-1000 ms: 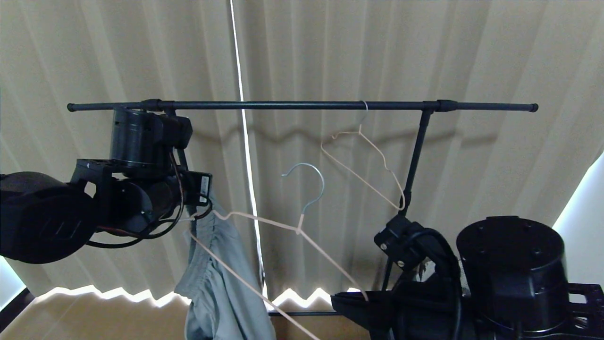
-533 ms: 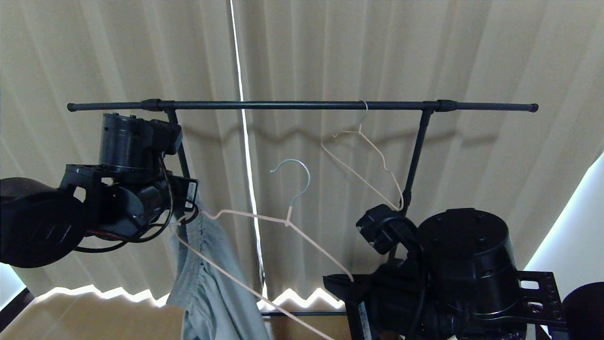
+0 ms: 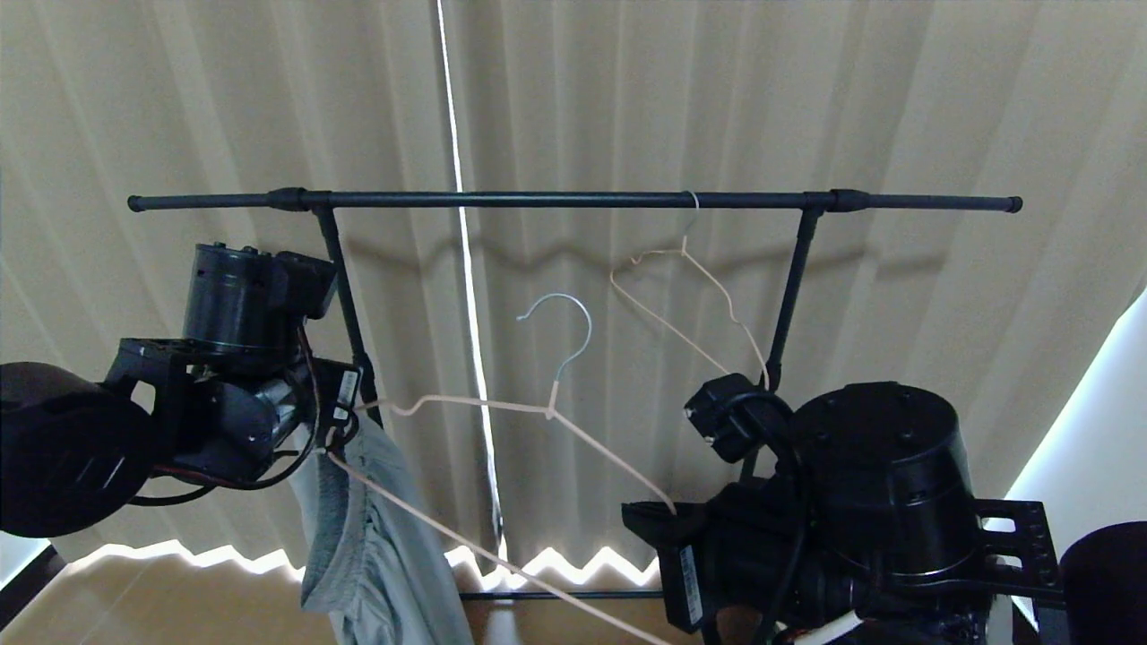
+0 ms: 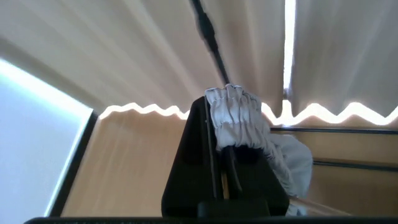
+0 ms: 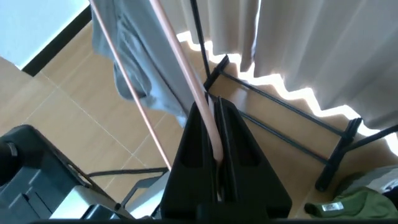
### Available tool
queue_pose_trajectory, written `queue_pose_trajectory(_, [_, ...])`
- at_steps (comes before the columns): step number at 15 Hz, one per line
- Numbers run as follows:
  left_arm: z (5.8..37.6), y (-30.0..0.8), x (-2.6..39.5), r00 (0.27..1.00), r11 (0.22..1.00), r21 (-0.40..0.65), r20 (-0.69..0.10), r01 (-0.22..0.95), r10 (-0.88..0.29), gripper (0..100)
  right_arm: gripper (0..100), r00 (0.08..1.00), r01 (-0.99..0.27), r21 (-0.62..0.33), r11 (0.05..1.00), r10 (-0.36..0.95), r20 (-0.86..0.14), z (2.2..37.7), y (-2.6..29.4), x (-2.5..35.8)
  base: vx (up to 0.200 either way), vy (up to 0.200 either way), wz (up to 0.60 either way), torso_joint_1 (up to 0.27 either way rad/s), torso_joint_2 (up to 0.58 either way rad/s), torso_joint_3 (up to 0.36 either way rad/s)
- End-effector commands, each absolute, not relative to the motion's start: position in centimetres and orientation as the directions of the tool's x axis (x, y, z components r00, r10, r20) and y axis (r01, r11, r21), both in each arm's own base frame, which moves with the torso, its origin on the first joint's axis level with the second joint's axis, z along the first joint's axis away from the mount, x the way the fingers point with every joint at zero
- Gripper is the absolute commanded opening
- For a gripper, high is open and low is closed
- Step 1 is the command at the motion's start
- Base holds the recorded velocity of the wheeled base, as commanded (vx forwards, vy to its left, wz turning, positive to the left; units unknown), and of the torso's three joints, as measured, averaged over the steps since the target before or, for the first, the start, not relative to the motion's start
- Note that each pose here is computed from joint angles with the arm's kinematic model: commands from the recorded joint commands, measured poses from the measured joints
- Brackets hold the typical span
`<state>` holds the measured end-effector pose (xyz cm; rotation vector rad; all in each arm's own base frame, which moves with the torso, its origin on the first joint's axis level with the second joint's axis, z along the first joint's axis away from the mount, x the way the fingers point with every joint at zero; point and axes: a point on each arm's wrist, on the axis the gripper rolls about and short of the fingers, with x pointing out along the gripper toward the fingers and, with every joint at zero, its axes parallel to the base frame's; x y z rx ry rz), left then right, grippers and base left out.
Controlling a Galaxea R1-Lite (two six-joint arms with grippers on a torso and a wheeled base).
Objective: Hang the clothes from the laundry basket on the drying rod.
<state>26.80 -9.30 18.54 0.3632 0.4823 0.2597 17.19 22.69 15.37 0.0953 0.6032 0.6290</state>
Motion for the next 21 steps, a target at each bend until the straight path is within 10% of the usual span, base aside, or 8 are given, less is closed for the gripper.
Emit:
queue_pose_trajectory(1, [18.7, -9.9, 26.3, 0.861, 0.901, 0.406, -0.393, -0.153, 0.324, 0, 0, 0.649, -0.523, 0.262, 0.811, 0.578, -0.494, 15.5, 23.4, 17.8, 0.0, 0.0, 0.0, 0.0, 0.0, 0.0])
queue_pose_trajectory(9, [18.7, -10.2, 26.3, 0.862, 0.893, 0.425, -0.388, -0.147, 0.326, 0, 0, 0.619, -0.556, 0.251, 0.792, 0.596, -0.512, 14.9, 25.5, 17.5, 0.0, 0.0, 0.0, 0.0, 0.0, 0.0])
queue_pose_trajectory(21, [18.5, -10.1, 26.4, 0.857, 0.826, 0.56, -0.394, -0.062, 0.332, 0, 0, 0.804, -0.327, 0.155, 0.932, 0.361, -0.472, 14.2, 25.8, 22.2, 0.0, 0.0, 0.0, 0.0, 0.0, 0.0])
